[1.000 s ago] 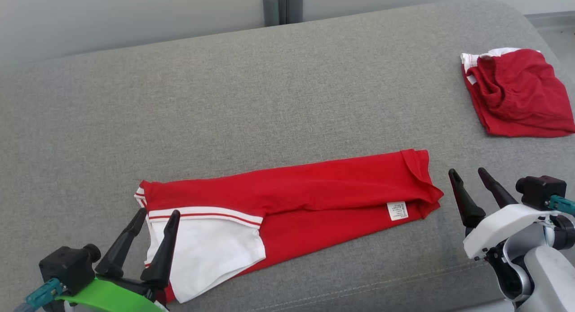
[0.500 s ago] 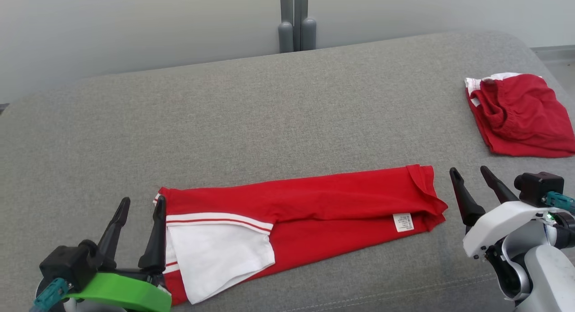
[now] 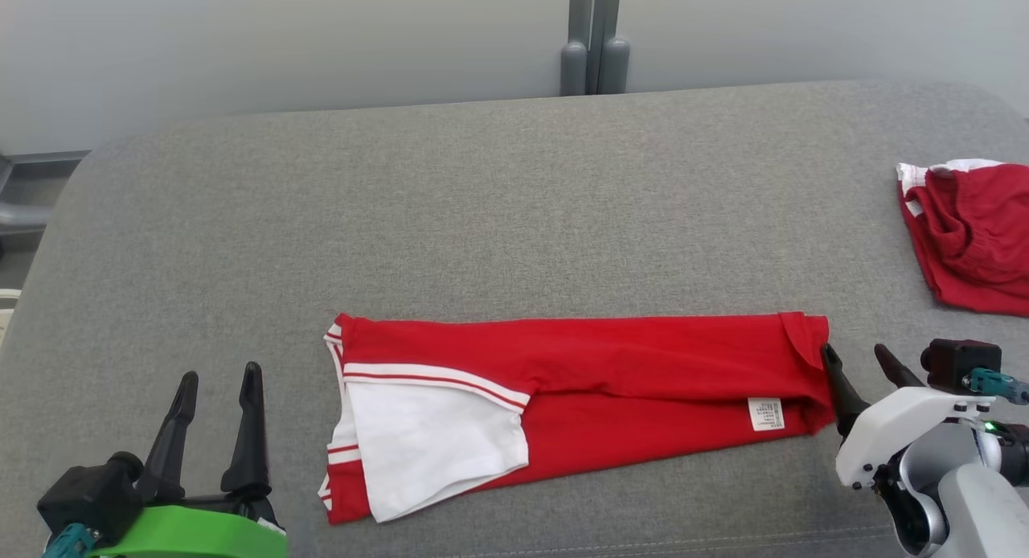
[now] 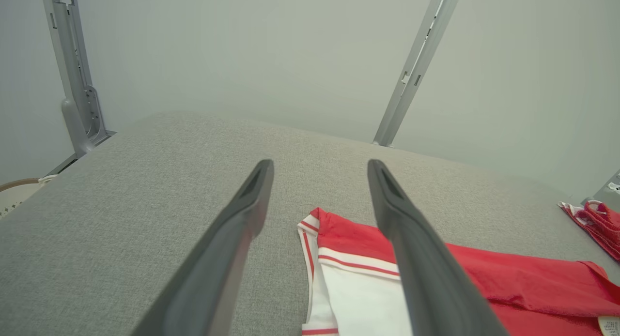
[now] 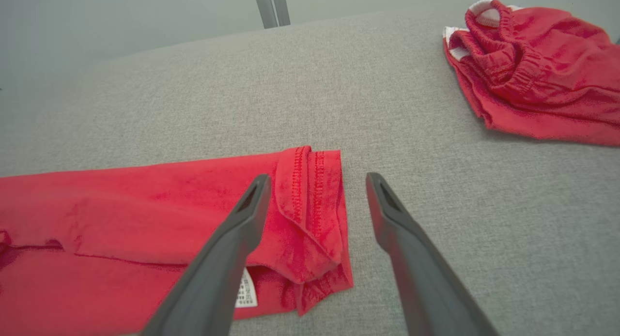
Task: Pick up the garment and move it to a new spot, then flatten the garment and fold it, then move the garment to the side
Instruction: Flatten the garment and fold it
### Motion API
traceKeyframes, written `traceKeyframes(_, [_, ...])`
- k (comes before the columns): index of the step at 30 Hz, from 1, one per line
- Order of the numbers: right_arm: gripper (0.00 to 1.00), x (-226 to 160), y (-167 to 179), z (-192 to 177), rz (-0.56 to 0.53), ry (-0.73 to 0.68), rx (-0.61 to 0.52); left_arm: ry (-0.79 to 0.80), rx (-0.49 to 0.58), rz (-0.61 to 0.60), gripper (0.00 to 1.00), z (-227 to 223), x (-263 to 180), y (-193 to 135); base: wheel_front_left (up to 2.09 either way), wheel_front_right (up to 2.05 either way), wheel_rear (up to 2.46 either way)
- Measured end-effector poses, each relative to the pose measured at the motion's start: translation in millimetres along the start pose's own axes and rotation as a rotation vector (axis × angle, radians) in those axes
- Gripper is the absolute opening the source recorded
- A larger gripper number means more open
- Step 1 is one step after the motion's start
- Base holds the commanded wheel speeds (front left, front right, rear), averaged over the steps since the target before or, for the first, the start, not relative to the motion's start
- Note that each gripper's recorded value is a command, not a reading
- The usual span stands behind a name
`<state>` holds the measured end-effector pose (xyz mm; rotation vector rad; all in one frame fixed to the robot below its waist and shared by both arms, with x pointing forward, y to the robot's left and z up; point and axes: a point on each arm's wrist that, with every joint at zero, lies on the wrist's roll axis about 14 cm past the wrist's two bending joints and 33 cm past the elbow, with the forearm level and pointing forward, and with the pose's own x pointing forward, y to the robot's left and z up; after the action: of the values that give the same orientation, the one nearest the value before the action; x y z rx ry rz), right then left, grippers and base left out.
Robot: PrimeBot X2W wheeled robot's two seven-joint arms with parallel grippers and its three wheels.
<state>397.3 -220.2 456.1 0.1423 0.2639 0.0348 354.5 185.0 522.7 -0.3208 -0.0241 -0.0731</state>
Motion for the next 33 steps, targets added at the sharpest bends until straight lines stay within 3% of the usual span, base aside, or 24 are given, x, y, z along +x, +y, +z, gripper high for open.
traceKeyframes(11, [1.00,14.2,-5.6,-65.3,-0.051,0.210,0.053,-0.002,-0.011,0.073,1.00,-2.8,-8.7,23.7,0.00,0.00,0.00])
traceKeyframes(17, [1.00,21.1,7.9,-81.0,-0.050,0.249,0.171,0.000,-0.014,0.098,1.00,-4.5,-10.7,31.1,0.00,0.00,0.00])
traceKeyframes(19, [0.62,23.5,10.8,-81.0,-0.047,0.244,0.198,0.000,-0.015,0.104,1.00,-4.7,-10.4,33.3,0.00,0.00,0.00])
traceKeyframes(20, [0.48,24.2,11.0,-80.7,-0.046,0.242,0.202,-0.001,-0.015,0.104,1.00,-4.7,-10.2,33.6,0.00,0.00,0.00])
traceKeyframes(24, [0.26,26.4,10.7,-80.4,-0.051,0.240,0.227,-0.003,-0.013,0.106,1.00,-4.3,-9.4,34.8,0.00,0.00,0.00])
traceKeyframes(25, [0.17,27.2,11.0,-80.5,-0.051,0.241,0.230,-0.003,-0.011,0.106,1.00,-4.4,-9.3,34.7,0.00,0.00,0.00])
traceKeyframes(26, [0.00,27.8,11.6,-80.6,-0.051,0.241,0.236,-0.002,-0.009,0.105,1.00,-4.6,-9.3,34.7,0.00,0.00,0.00])
traceKeyframes(33, [0.00,37.9,6.9,-61.9,-0.064,0.179,0.303,0.003,-0.012,0.096,1.00,-6.7,-7.9,32.6,0.00,0.00,0.00])
